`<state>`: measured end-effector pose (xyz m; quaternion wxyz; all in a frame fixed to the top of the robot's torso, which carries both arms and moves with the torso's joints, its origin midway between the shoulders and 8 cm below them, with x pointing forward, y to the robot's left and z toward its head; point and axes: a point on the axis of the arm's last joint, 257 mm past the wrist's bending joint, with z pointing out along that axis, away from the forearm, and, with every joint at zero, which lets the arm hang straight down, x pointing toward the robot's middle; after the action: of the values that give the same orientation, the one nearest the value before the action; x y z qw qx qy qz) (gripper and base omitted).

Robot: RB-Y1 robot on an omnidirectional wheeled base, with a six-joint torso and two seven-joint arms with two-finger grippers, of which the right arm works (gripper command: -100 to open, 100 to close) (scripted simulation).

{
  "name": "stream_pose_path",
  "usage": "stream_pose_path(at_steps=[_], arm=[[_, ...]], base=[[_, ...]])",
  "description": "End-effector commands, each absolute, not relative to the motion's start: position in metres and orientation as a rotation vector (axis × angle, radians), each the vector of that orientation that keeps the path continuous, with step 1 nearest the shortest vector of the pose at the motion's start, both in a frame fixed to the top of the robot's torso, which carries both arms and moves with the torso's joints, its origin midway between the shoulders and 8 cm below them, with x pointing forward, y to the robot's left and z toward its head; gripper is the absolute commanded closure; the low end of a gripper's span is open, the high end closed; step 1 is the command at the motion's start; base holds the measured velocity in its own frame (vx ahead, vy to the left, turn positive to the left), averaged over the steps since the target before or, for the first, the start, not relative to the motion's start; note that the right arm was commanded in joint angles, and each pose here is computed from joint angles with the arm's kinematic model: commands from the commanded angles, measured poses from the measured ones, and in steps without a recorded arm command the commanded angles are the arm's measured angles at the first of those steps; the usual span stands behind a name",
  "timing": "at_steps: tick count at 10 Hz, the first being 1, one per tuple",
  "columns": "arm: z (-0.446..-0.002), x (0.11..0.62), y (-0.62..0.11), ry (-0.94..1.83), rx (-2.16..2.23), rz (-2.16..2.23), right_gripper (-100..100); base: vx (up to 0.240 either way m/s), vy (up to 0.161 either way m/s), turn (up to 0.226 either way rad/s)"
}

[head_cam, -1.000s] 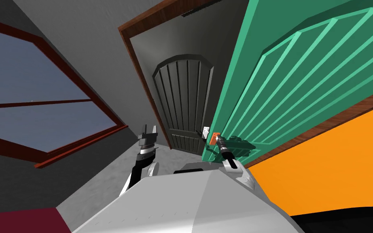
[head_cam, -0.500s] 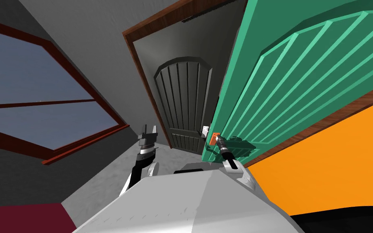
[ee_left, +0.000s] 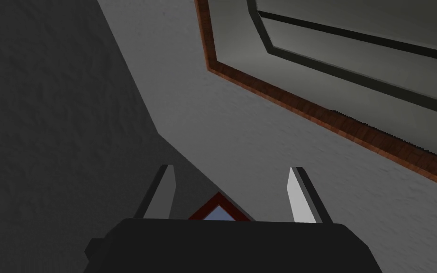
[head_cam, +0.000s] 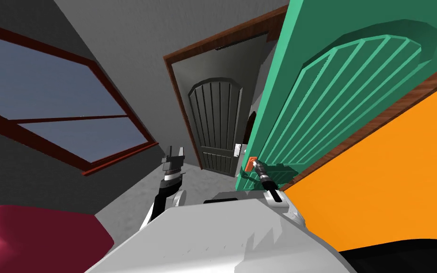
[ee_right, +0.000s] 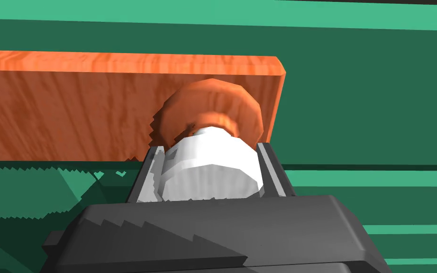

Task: Pull the door open

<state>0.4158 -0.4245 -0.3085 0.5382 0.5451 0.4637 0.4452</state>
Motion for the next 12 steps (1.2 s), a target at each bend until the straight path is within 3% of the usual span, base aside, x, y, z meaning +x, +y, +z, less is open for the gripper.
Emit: stream_pose_path(at_steps=[1, 4, 6, 12], arm=[[-0.307, 0.410, -0.428, 1.120, 1.288, 1.071, 100], [-0.298, 0.412, -0.405, 1.161, 1.244, 1.150, 100], [-0.304, 0.404, -0.406, 1.174, 1.247, 1.153, 100], [-0.298, 0.381, -0.399, 1.232, 1.195, 1.228, 100]], base=[[-0.268, -0.090, 0.195], [-0.197, -0.106, 0.232], [-0.099, -0.048, 0.099], [-0.222, -0.089, 0.140]])
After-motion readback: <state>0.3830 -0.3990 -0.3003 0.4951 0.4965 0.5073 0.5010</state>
